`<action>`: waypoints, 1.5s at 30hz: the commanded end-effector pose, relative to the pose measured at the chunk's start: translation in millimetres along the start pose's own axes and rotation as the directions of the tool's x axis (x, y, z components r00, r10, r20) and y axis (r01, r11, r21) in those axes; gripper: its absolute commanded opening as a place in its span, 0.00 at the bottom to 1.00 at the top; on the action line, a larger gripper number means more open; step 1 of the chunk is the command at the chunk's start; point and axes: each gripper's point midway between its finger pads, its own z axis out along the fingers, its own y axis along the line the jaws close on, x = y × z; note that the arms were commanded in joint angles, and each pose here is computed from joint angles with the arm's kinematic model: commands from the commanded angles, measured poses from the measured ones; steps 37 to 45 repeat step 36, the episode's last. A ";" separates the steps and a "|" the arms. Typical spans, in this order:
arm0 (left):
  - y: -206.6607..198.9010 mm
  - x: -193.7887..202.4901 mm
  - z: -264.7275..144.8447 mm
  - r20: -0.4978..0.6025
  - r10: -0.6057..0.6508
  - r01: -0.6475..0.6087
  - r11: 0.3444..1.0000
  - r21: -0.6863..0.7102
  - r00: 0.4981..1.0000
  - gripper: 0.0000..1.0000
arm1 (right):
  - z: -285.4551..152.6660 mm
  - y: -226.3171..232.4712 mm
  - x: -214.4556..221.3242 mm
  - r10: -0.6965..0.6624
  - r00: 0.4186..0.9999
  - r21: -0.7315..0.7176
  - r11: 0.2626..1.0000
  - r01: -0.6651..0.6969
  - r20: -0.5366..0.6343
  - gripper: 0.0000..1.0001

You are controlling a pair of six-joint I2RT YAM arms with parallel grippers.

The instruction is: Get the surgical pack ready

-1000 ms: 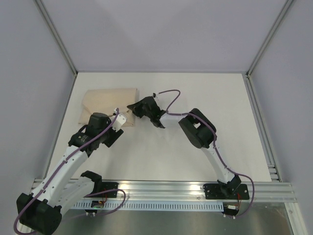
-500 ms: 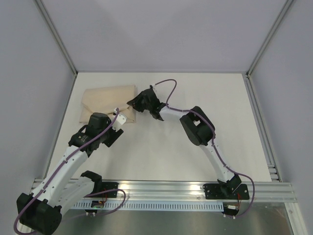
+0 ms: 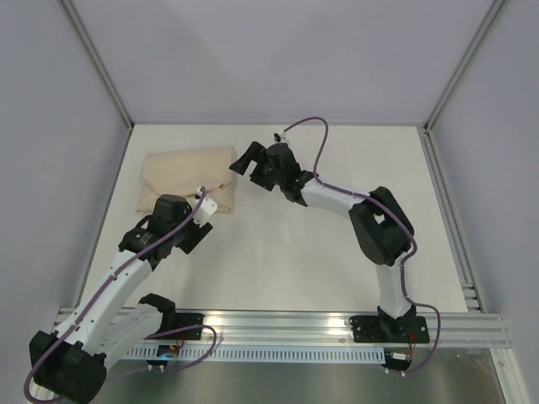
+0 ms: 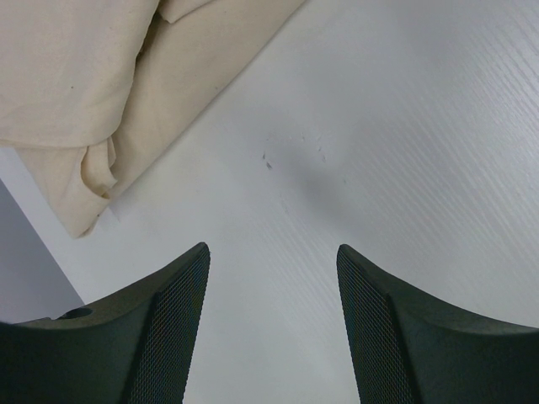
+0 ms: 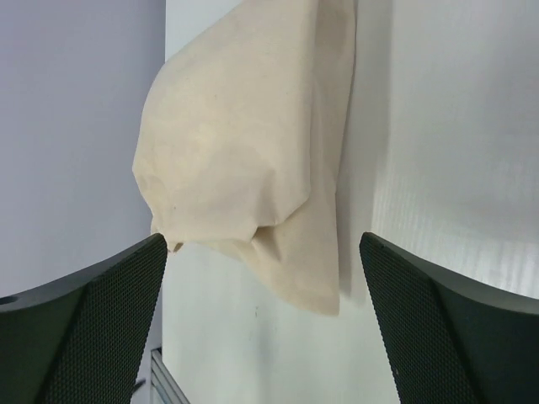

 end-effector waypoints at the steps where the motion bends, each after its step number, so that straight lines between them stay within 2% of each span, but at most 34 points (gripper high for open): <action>1: 0.8 1.6 -1.3 0.002 -0.019 0.019 1.000 -0.007 1.000 0.71 | -45.5 17.3 -24.9 -0.161 0.986 -0.026 0.986 0.163 0.050 1.00; 5: -0.7 9.2 -1.1 -0.021 -0.017 0.017 1.000 -0.010 1.000 0.71 | -90.2 -14.3 -40.4 -0.284 0.957 0.079 0.957 0.280 0.055 1.00; 6: -1.2 12.3 -1.1 -0.028 -0.019 0.018 1.000 -0.013 0.999 0.71 | -111.4 -33.2 -40.9 -0.308 0.951 0.139 0.943 0.302 0.026 1.00; 7: -1.0 15.9 -1.6 -0.038 -0.020 0.019 1.000 -0.020 0.999 0.71 | -123.4 -48.9 -54.8 -0.340 0.938 0.226 0.921 0.318 0.064 1.00; 8: -1.7 19.0 -1.6 -0.044 -0.022 0.021 1.000 -0.023 0.999 0.72 | -137.4 -66.6 -56.1 -0.392 0.919 0.286 0.885 0.367 0.032 1.00; 9: -3.6 24.1 -1.8 -0.053 -0.025 0.023 0.999 -0.024 0.998 0.72 | -158.4 -69.4 -72.5 -0.409 0.910 0.316 0.874 0.369 0.066 1.00; 11: -4.3 30.8 -2.5 -0.067 -0.025 0.023 0.999 -0.032 0.997 0.72 | -185.5 -110.5 -73.6 -0.439 0.899 0.418 0.819 0.394 0.013 1.00; 12: -4.7 33.0 -3.7 -0.064 -0.026 0.023 0.999 -0.037 0.998 0.72 | -205.8 -118.8 -91.6 -0.436 0.899 0.453 0.812 0.369 0.049 1.00; 14: -1.7 35.2 -4.9 -0.069 -0.028 0.024 0.998 -0.058 0.997 0.73 | -233.1 -158.9 -89.2 -0.421 0.907 0.536 0.770 0.348 0.016 1.00; 15: -1.0 34.5 -5.4 -0.063 -0.031 0.027 0.998 -0.063 0.998 0.75 | -254.9 -167.7 -105.2 -0.421 0.905 0.569 0.761 0.313 0.065 1.00; 16: -1.6 34.0 -4.9 -0.059 -0.029 0.026 0.998 -0.060 0.998 0.75 | -268.5 -194.3 -96.9 -0.410 0.911 0.616 0.730 0.296 0.047 1.00; 20: -4.7 37.9 -0.5 -0.072 -0.025 0.022 0.999 -0.047 0.997 0.75 | -323.8 -227.3 -106.8 -0.411 0.896 0.713 0.678 0.176 0.170 1.00; 21: -5.7 39.2 0.7 -0.081 -0.023 0.019 0.999 -0.041 0.996 0.75 | -330.3 -231.1 -109.4 -0.386 0.895 0.716 0.688 0.117 0.224 1.00; 25: -9.6 40.8 4.2 -0.095 -0.019 0.017 1.000 -0.020 0.995 0.75 | -335.3 -224.9 -111.2 -0.399 0.867 0.677 0.729 0.102 0.299 1.00; 30: -8.9 42.3 4.6 -0.102 -0.018 0.016 1.000 -0.025 0.995 0.75 | -344.0 -234.7 -111.6 -0.394 0.864 0.719 0.693 0.055 0.313 1.00; 45: -7.5 42.1 3.3 -0.095 -0.019 0.016 0.999 -0.035 0.995 0.76 | -346.5 -237.7 -108.3 -0.395 0.854 0.709 0.703 0.044 0.339 1.00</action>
